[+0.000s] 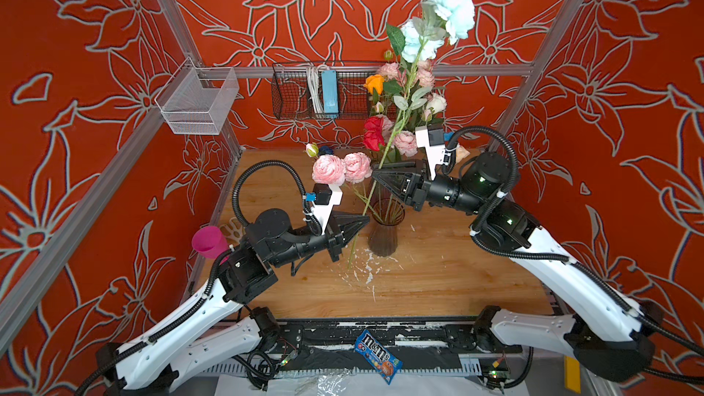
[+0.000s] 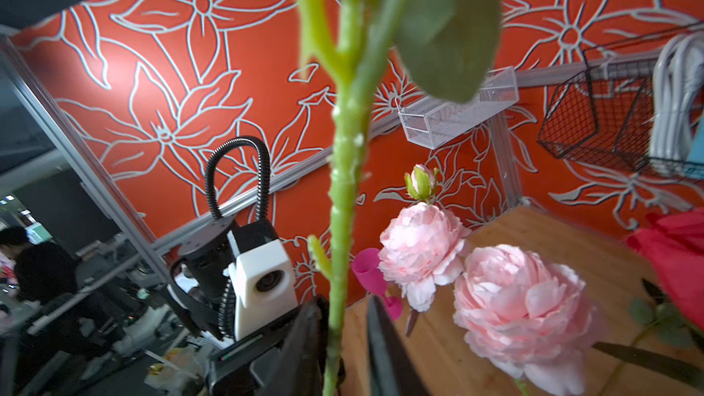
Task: Arrange flowers in a vase
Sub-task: Place the flower in the vase.
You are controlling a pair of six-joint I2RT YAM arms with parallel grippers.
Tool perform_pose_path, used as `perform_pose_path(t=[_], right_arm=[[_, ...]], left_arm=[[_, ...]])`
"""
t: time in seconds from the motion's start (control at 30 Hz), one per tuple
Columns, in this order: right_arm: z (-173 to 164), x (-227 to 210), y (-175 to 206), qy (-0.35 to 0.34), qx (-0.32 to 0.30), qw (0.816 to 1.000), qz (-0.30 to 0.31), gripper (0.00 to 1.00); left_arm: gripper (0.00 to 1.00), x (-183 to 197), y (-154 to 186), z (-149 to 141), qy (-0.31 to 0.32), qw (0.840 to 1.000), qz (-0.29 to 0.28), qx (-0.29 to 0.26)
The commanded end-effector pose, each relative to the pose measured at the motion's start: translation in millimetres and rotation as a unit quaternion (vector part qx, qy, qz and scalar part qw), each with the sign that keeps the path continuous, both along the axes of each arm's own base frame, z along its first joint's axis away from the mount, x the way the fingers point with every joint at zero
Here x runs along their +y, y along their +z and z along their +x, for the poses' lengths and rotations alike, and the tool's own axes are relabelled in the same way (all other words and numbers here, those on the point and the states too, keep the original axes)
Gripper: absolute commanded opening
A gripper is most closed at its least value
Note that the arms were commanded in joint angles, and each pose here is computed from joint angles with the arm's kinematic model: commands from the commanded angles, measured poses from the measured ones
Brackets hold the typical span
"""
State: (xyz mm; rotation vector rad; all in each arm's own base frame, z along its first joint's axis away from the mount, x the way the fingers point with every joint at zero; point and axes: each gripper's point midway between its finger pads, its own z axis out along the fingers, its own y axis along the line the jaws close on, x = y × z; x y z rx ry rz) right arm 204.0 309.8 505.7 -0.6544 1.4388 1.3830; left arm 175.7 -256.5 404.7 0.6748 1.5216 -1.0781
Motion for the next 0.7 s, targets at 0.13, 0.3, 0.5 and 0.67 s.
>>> perform_pose_path(t=[0.13, 0.3, 0.5, 0.67], right_arm=[[-10, -11, 21, -0.005, -0.029, 0.999, 0.017, 0.00], [-7, -24, 15, -0.046, -0.040, 0.998, -0.001, 0.00], [16, -77, 14, -0.222, -0.092, 0.969, -0.050, 0.00], [44, -117, 14, -0.361, -0.118, 0.923, -0.062, 0.00]], left_arm=[[0.15, -2, 19, 5, 0.010, 0.999, -0.018, -0.024], [0.66, 2, 15, 7, 0.024, 0.999, -0.012, -0.023], [0.79, 50, -2, 8, 0.122, 0.992, -0.026, -0.018], [0.82, 95, -46, 15, 0.224, 0.973, -0.038, 0.027]])
